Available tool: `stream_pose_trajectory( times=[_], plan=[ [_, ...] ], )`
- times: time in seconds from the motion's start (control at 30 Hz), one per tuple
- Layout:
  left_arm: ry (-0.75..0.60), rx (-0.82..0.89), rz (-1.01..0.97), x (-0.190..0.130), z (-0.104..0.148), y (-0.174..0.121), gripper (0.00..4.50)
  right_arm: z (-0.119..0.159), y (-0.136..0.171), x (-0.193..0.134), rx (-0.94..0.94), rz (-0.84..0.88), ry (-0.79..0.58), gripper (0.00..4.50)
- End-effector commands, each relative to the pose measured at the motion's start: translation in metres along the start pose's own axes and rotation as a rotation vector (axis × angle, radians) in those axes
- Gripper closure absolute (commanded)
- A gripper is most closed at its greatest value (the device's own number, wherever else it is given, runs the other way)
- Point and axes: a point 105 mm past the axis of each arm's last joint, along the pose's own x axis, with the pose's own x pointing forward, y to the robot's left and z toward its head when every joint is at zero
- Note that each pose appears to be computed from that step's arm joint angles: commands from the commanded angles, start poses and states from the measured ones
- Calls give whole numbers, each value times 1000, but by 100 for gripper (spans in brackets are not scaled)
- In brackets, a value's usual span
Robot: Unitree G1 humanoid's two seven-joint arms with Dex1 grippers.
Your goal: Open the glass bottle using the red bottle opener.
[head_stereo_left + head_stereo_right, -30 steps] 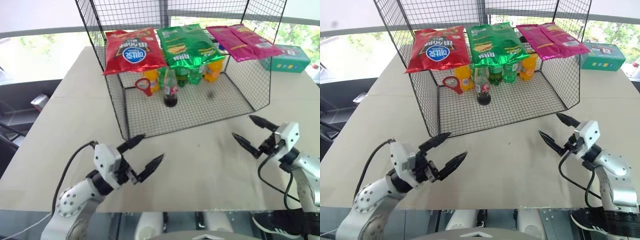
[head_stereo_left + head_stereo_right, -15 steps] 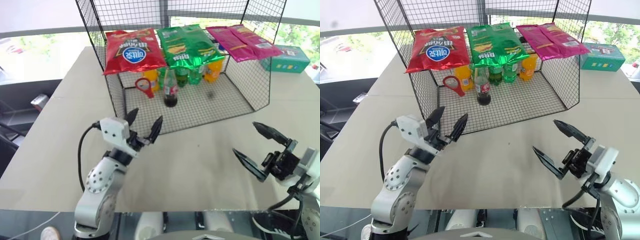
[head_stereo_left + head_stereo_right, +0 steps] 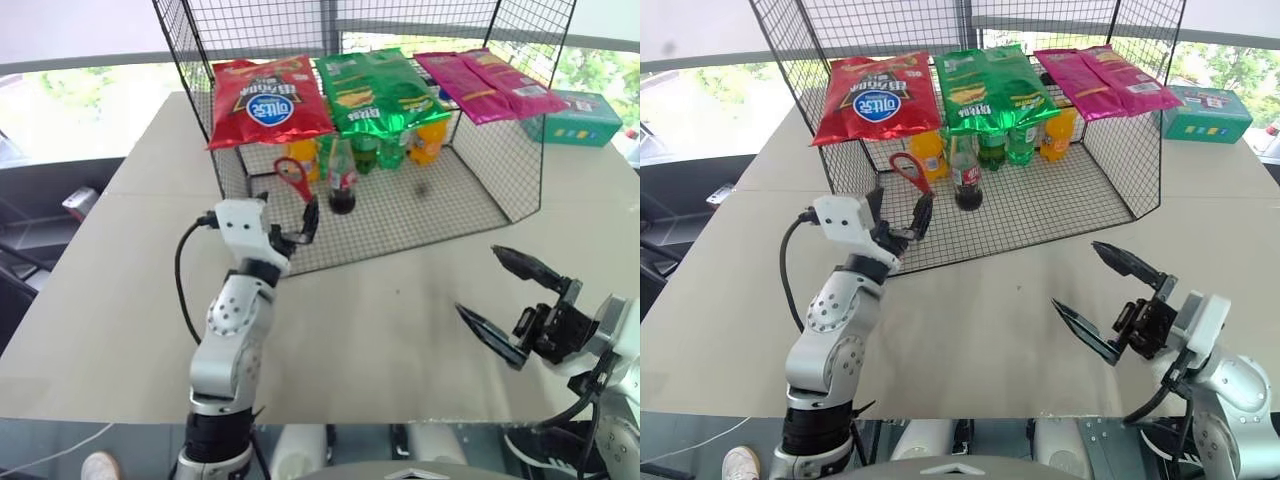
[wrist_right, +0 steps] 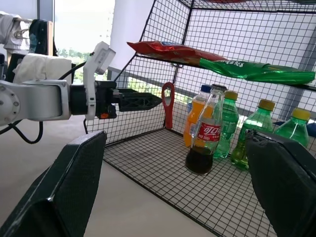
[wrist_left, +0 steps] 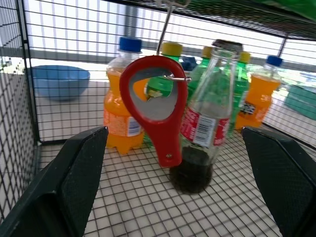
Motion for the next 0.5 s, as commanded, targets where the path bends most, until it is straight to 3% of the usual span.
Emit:
stream_pose_trajectory(
  times=[0.03,0.47,0.5],
  plan=[
    [-36,12,7,4,10,-3,4,7,2,3,-47,19,-32,0],
    [-54,8,49,26,13,-3,4,-1,1,-12,-62,13,4,0],
    [-59,8,41,28,14,-4,27,-2,0,-13,-63,11,6,0]
  ],
)
